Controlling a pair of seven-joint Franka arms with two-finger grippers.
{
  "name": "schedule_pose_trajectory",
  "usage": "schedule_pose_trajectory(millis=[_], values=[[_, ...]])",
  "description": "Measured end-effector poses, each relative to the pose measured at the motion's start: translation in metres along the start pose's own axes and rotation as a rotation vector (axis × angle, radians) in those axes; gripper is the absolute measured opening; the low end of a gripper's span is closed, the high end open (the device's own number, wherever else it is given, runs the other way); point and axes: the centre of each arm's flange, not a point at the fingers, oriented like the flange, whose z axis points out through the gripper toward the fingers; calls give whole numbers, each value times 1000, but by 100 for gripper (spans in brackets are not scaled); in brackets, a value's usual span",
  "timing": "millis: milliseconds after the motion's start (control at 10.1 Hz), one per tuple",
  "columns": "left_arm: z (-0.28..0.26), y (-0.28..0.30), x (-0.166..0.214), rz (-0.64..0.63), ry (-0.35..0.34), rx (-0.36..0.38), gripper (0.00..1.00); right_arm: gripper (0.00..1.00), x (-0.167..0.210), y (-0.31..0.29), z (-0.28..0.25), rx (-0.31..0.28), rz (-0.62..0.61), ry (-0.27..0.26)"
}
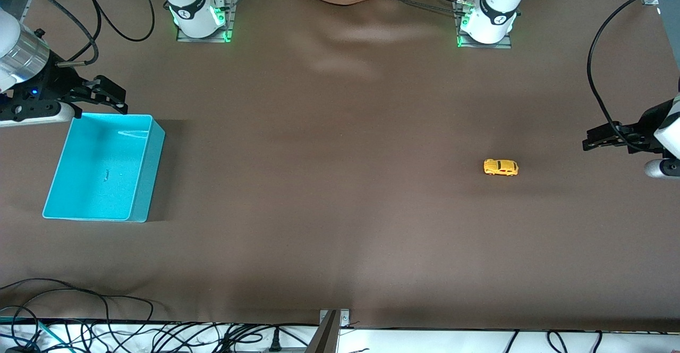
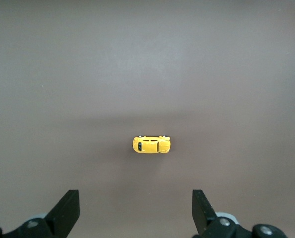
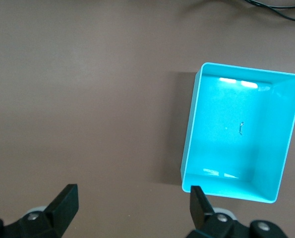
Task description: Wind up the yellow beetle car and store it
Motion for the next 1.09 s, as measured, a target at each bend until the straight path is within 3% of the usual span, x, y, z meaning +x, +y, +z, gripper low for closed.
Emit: schedule_pose_trajectory(millis=[297,1088], values=[[-9,41,-11,85,-2,92,100,100,0,1,-1,-1,2,1],[-16,22,-21,34,4,101,100,100,0,2,1,-1,3,-6]])
